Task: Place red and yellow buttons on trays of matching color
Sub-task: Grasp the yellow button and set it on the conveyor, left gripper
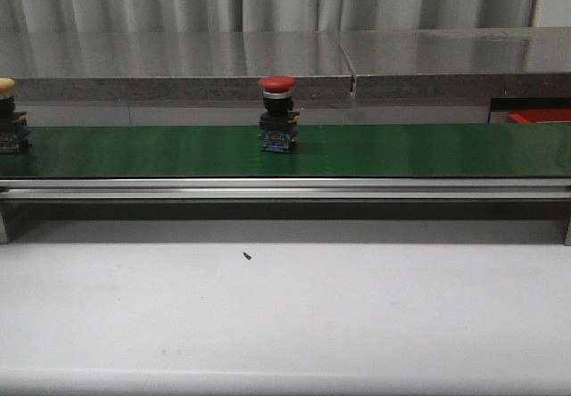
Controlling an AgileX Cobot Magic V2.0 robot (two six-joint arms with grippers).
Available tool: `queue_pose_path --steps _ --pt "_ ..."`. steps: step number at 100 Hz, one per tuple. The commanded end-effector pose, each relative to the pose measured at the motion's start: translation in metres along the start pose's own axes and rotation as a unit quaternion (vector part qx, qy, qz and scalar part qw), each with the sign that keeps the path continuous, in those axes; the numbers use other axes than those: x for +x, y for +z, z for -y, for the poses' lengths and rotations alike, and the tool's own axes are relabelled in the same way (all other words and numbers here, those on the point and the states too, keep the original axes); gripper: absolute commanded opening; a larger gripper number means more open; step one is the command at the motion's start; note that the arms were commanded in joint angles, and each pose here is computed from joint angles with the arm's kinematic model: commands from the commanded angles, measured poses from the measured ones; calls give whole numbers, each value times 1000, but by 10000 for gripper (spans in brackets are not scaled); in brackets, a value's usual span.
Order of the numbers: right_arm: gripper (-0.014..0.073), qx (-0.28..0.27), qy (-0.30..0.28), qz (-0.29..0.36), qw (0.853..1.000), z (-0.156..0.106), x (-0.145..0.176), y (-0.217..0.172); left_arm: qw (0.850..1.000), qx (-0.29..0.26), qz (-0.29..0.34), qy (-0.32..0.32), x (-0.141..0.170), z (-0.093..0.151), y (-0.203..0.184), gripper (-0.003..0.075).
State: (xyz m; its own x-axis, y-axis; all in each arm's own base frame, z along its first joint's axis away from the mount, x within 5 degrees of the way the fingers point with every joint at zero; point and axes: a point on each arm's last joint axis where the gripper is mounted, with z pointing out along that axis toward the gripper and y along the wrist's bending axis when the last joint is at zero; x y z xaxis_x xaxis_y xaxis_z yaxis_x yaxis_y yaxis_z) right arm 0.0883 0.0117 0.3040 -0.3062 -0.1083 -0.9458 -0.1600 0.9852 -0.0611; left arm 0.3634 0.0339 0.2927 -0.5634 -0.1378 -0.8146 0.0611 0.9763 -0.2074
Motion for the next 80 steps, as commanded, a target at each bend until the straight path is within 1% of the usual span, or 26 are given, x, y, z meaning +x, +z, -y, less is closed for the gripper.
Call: queue_pose_path --steps 1,12,20,34,45,52,63,80 --pt "-68 16 -2 37 999 3 -12 -3 997 11 74 23 -30 20 -41 650" --pt "-68 16 -2 37 999 3 -12 -3 991 28 115 59 -40 43 -73 650" --pt "-68 16 -2 37 999 3 -12 -3 986 40 141 80 -42 58 -95 650" --pt "-68 16 -2 37 999 3 -12 -3 978 53 178 96 -29 80 -131 642" --pt "-68 16 -2 37 999 3 -12 -3 970 53 213 101 -6 91 -160 615" --pt "-68 16 -2 37 999 3 -12 -3 965 48 237 101 11 93 -177 602" --pt "-68 16 -2 37 999 3 -12 -3 960 45 257 100 42 90 -198 597" --pt "-68 16 -2 37 999 3 -12 -3 959 47 264 98 90 83 -215 595"
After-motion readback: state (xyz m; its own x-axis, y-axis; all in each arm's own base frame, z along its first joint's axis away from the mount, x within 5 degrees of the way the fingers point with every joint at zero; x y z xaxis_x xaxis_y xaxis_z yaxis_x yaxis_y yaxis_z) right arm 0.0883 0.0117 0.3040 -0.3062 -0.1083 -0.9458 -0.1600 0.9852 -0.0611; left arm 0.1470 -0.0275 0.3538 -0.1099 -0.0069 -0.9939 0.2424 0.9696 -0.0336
